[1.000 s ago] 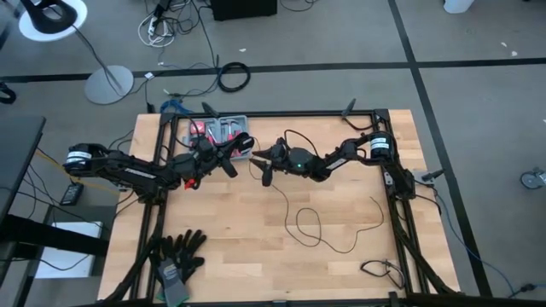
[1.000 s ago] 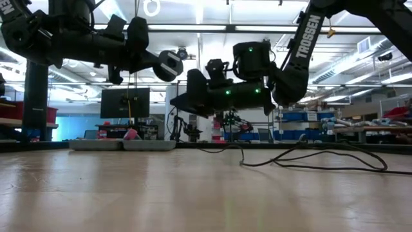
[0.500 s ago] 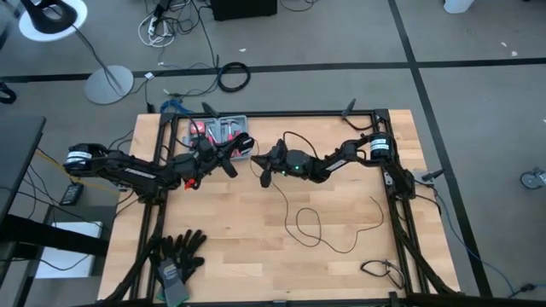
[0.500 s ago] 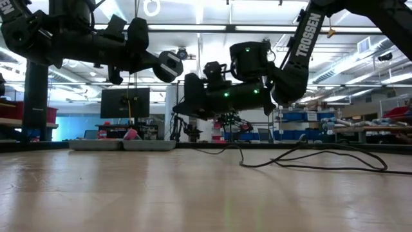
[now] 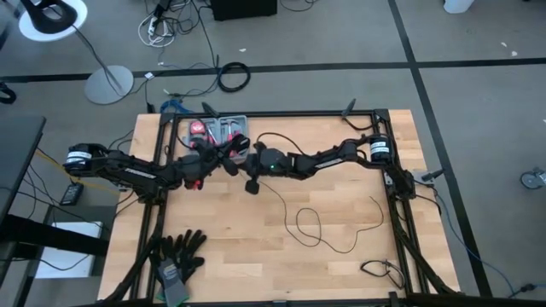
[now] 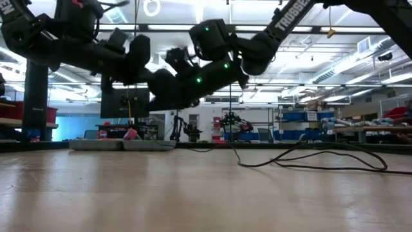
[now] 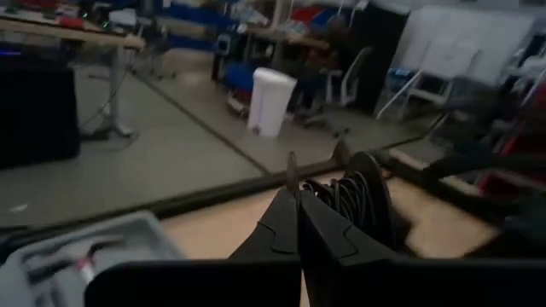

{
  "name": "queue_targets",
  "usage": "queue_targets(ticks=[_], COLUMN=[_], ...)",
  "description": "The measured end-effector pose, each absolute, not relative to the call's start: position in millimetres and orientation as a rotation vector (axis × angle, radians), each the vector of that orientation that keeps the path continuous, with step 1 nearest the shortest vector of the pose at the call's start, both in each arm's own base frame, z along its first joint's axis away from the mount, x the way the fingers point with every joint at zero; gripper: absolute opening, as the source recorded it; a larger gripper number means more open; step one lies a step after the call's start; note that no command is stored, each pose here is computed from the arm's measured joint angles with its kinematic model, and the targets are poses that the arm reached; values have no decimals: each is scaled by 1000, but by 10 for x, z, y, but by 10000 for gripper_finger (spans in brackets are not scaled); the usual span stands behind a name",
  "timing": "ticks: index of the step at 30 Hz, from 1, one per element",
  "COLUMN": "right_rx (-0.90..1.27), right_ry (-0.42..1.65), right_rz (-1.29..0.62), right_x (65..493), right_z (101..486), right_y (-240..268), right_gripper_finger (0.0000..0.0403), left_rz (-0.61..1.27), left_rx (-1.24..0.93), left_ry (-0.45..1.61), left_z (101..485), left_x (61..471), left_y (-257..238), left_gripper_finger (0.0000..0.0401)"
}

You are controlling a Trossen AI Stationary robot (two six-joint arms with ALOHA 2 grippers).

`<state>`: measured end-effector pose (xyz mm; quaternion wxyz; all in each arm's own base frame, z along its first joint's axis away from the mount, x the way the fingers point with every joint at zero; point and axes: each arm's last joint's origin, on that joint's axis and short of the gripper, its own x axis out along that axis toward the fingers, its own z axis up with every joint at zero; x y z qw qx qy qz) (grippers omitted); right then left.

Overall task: Coil cords
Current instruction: Coil the black wire onto the spool

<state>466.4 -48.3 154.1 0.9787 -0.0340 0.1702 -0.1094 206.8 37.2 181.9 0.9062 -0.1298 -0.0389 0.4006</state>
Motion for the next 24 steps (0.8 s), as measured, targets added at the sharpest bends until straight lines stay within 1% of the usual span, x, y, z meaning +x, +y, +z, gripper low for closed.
queue_targets(ticks=[5, 8, 10, 12, 19, 24], right_rx=[-166, -177, -158, -133, -66, 51], right_ry=[388, 402, 411, 450, 660, 817], right_rz=[-160, -81, -34, -25, -30, -43], right_x=[4736, 4764, 4772, 4757, 4649, 4538], right_z=[1630, 1671, 1681, 1647, 1474, 1357], right_y=[-390, -366, -354, -350, -369, -418], right_gripper_finger=[0, 0, 0, 0, 7, 21], left_rz=[871, 897, 909, 921, 920, 934], left_rx=[-275, -263, -277, -284, -287, -276], left_ry=[-2, 21, 11, -2, -22, -46], left_z=[1724, 1699, 1700, 1706, 1726, 1754], left_x=[2052, 2043, 2040, 2038, 2041, 2039], left_y=[377, 381, 383, 386, 386, 391], left_gripper_finger=[0, 0, 0, 0, 0, 0])
